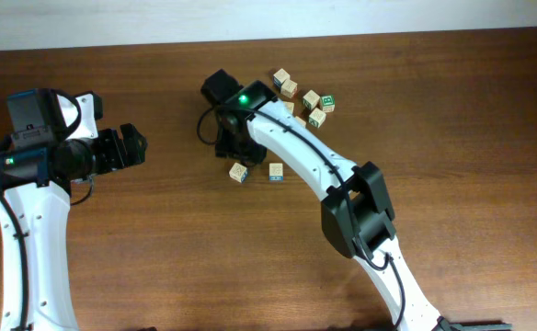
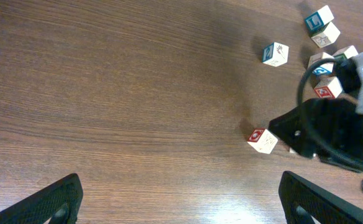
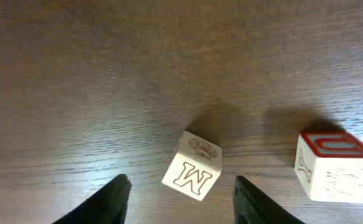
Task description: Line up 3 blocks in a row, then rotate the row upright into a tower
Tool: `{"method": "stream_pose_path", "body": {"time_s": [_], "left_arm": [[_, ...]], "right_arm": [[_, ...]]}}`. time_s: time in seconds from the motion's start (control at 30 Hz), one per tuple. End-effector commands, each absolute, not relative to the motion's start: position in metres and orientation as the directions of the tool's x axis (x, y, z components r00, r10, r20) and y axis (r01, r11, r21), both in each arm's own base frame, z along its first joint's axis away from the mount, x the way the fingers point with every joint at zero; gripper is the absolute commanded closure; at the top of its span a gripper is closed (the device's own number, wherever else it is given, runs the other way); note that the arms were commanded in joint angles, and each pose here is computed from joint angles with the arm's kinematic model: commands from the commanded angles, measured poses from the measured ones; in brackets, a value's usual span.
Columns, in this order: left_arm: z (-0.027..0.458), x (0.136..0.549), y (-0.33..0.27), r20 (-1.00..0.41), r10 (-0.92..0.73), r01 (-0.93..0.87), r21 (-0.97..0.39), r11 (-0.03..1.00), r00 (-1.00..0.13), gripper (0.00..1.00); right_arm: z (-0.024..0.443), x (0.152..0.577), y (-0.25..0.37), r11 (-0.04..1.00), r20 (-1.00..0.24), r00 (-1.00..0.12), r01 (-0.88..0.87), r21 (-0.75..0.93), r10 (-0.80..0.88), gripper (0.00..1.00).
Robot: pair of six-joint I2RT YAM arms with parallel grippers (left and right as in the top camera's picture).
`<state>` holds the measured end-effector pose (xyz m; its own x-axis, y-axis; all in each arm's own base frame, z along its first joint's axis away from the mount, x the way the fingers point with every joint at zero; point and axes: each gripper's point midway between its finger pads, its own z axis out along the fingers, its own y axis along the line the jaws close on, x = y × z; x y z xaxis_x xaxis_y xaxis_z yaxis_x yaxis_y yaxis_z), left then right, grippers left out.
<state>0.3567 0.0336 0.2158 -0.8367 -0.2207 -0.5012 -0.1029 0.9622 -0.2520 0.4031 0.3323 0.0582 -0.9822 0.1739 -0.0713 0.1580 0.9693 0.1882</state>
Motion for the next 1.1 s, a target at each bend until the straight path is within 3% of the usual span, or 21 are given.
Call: {"method": "stream_pose_path", "body": {"time_s": [0.0, 0.23, 0.4, 0.7, 0.9, 1.07], "left_arm": [[0.224, 0.36, 0.036, -0.517, -0.235, -0.113, -0.257, 0.96, -0.823, 0.01], [0.223, 0.36, 0.036, -0.517, -0.235, -0.114, -0.256, 0.96, -0.823, 0.01], [0.223, 0.36, 0.036, -0.517, -0.235, -0.114, -0.256, 0.96, -0.823, 0.01], [0.224, 0.36, 0.036, -0.517, -0.235, -0.113, -0.257, 0.96, -0.823, 0.01], [0.224, 0.36, 0.036, -0.517, -0.235, -0.113, -0.257, 0.96, -0.823, 0.01], [0.223, 0.36, 0.036, -0.517, -0.235, -0.114, -0.256, 0.96, -0.823, 0.01]], "right_arm": [[0.034, 0.396, 0.326, 0.968, -0.058, -0.972, 0.22, 0.12, 0.228, 0.41], [0.012, 0.39, 0.322, 0.968, -0.028, -0.971, 0.236, 0.085, 0.239, 0.41], [0.012, 0.385, 0.321, 0.978, -0.013, -0.98, 0.196, 0.075, 0.197, 0.54], [0.013, 0.377, 0.31, 0.999, 0.019, -0.999, 0.033, 0.042, 0.032, 0.59], [0.015, 0.384, 0.296, 0.999, 0.026, -1.0, -0.009, 0.035, -0.01, 0.73], [0.017, 0.396, 0.285, 0.999, 0.016, -1.0, -0.003, 0.042, -0.004, 0.76]]}}
